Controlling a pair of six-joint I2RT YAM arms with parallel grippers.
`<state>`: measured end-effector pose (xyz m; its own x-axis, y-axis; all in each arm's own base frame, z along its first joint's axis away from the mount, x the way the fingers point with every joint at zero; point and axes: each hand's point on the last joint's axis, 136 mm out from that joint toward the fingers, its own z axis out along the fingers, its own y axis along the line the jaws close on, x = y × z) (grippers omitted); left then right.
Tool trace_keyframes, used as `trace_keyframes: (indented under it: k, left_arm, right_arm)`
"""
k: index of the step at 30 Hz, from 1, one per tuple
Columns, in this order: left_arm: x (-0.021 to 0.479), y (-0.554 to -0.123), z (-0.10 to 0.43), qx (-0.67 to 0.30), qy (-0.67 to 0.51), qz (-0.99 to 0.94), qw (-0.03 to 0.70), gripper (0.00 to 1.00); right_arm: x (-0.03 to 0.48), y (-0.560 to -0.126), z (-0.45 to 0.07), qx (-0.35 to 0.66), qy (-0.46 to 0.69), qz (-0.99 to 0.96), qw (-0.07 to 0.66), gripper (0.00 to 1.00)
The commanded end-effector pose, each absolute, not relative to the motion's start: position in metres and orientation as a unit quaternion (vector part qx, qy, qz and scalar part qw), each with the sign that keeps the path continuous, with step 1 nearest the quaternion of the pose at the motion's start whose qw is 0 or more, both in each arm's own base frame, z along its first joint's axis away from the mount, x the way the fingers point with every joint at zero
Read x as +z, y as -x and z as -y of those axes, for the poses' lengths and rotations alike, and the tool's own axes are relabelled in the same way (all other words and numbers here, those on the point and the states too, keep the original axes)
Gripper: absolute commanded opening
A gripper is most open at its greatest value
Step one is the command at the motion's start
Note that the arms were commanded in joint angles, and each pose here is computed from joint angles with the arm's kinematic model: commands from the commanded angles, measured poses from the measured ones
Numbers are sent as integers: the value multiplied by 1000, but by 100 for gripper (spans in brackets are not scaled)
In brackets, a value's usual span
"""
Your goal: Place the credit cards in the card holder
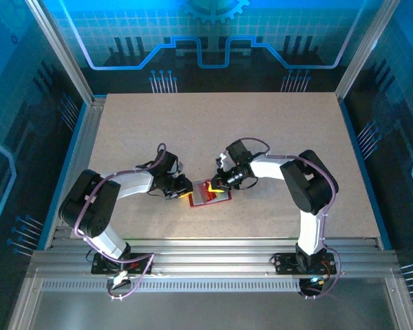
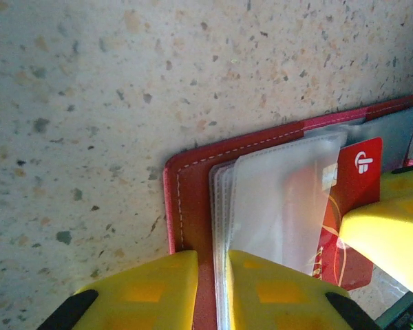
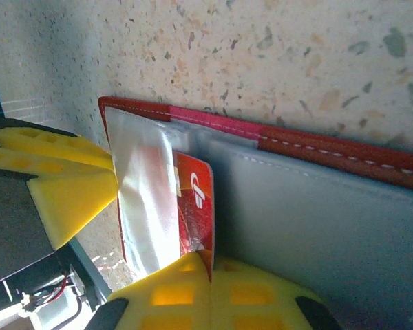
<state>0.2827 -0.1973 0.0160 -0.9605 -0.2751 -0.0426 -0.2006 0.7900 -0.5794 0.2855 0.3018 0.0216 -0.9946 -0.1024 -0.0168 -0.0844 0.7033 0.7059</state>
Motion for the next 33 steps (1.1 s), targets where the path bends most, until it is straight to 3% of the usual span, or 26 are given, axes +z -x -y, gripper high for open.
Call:
trace_keyframes:
  k: [1, 15, 33]
  left_arm:
    - [-11, -268, 188, -267, 124, -955, 36, 20]
    - [-25, -262, 187, -258, 122, -958, 21, 20]
    - [-27, -265, 198, -265, 116, -957, 18, 20]
  right_arm:
    - [3, -284, -285, -327, -13, 945, -1, 0]
    - [2, -286, -286, -306, 3, 952, -30, 0]
    - [12, -274, -323, -330, -62, 941, -34, 0]
